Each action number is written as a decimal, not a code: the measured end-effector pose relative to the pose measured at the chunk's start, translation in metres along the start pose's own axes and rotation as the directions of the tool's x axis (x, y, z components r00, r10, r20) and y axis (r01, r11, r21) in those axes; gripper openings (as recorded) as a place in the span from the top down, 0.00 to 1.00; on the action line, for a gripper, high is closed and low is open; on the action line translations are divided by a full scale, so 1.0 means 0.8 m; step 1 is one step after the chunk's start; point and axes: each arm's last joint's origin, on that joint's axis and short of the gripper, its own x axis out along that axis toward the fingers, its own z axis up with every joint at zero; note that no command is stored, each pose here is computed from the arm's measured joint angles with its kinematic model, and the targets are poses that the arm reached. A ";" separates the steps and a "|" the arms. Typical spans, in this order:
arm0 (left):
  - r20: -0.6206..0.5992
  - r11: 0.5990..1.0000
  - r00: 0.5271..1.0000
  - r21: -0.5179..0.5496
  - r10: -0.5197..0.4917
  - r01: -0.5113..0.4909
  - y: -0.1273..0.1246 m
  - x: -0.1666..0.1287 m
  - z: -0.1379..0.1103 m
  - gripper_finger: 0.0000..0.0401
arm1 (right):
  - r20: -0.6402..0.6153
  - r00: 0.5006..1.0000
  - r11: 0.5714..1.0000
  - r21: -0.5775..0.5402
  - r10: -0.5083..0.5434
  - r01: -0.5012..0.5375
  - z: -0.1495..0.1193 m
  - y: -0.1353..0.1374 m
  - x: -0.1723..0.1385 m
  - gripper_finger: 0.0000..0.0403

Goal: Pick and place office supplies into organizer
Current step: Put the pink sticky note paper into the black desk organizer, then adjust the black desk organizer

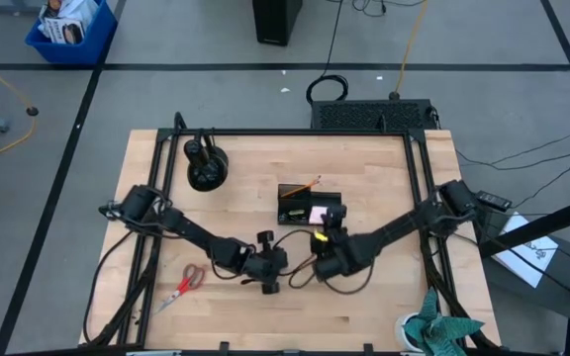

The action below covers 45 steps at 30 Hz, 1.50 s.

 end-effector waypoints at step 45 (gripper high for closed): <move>-0.008 1.000 1.000 0.015 0.005 -0.005 0.000 -0.004 0.001 0.96 | 0.154 0.800 0.757 0.264 0.579 -0.598 -0.025 -0.058 0.036 0.58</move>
